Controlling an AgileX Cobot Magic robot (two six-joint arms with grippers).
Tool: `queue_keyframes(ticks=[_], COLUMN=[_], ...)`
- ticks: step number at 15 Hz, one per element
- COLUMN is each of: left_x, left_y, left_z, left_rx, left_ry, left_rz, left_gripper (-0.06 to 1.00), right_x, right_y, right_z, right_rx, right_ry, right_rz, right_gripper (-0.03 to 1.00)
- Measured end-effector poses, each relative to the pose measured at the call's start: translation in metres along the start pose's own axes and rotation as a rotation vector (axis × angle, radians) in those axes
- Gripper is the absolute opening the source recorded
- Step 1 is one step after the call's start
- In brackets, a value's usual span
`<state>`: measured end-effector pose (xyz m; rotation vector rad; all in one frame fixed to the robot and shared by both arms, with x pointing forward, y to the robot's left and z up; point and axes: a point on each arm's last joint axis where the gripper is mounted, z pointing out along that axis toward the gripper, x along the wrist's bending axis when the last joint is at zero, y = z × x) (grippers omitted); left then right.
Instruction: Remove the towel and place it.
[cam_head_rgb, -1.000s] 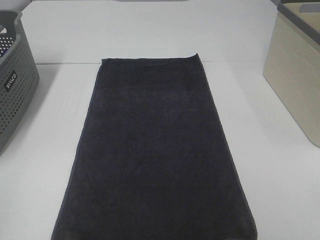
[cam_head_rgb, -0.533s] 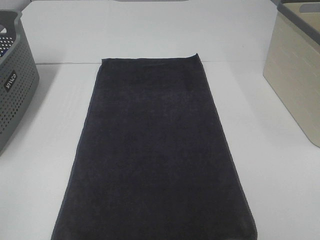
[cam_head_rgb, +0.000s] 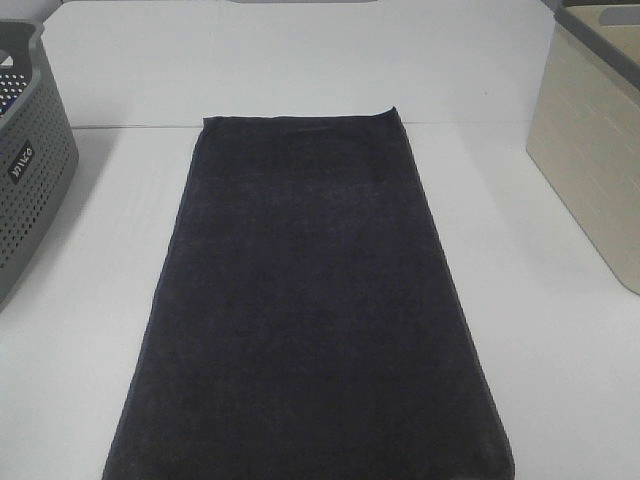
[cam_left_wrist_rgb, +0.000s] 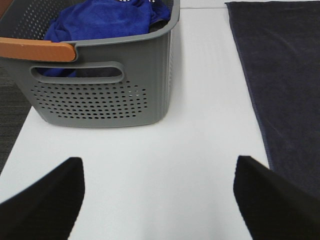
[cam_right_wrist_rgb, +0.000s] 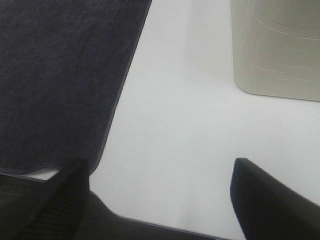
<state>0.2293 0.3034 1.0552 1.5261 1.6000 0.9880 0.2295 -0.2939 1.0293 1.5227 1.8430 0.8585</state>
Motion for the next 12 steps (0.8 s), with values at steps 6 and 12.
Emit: queue_keyframes(ticks=[6,12], left_x=[-0.0024,-0.0024], left_y=[0.0000,0.0000], left_z=[0.0000,0.0000], left_rx=[0.000,0.000], left_ry=[-0.022,-0.022], left_rz=[-0.015,-0.015], left_gripper=[0.77,0.77], right_x=[0.0014,0.0014], right_y=[0.0002,0.0002], right_z=[0.0000,0.0000], right_rx=[-0.002,-0.002], right_ry=[0.015,0.015], right_rz=[0.006,0.006], right_gripper=[0.77,0.77])
